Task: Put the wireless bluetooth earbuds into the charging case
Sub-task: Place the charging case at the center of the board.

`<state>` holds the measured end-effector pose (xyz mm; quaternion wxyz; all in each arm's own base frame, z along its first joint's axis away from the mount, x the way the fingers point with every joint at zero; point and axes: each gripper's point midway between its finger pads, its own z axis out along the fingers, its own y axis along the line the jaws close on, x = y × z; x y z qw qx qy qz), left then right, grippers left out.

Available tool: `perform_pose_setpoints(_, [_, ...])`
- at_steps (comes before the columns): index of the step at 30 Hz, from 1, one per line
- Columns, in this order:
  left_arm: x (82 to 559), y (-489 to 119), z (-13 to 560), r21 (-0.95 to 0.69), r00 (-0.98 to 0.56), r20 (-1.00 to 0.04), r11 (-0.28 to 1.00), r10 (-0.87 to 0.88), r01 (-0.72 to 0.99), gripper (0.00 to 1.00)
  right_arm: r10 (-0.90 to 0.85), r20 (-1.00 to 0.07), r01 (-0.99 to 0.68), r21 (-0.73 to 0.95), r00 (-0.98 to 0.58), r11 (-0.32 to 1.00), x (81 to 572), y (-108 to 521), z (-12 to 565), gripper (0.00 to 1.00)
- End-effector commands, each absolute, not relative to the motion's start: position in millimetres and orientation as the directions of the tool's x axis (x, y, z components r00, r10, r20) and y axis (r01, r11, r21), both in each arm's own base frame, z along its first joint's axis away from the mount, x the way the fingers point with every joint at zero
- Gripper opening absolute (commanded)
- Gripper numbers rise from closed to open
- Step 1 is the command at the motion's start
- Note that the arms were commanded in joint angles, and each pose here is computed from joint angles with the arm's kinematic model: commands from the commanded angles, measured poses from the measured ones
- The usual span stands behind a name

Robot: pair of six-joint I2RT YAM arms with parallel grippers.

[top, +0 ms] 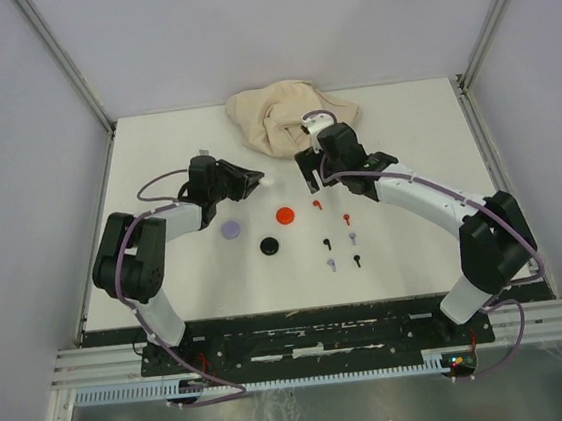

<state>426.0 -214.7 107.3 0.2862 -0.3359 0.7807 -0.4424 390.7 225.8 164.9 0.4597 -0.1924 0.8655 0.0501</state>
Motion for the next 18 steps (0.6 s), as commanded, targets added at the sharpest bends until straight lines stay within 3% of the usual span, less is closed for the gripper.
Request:
perform_pose_setpoints(1, [426.4,-226.0,94.4,-0.852,-0.707,-0.252,0.499,-0.661,-0.162,0.03,-0.315,-0.732,-0.454,-0.009,-0.604,0.891,373.6,243.0,144.6,0.9])
perform_pose_setpoints(12, [427.8,-215.7,67.0,-0.798,-0.704,-0.307,0.576,-0.641,-0.176,0.04,-0.33,-0.66,-0.467,0.036,-0.675,0.883,361.8,246.9,111.2,0.89])
perform_pose_setpoints(18, [426.7,-212.6,57.8,-0.784,-0.713,-0.307,0.593,-0.63,-0.187,0.19,-0.346,-0.625,-0.494,0.074,-0.7,0.866,357.6,255.9,99.6,0.88])
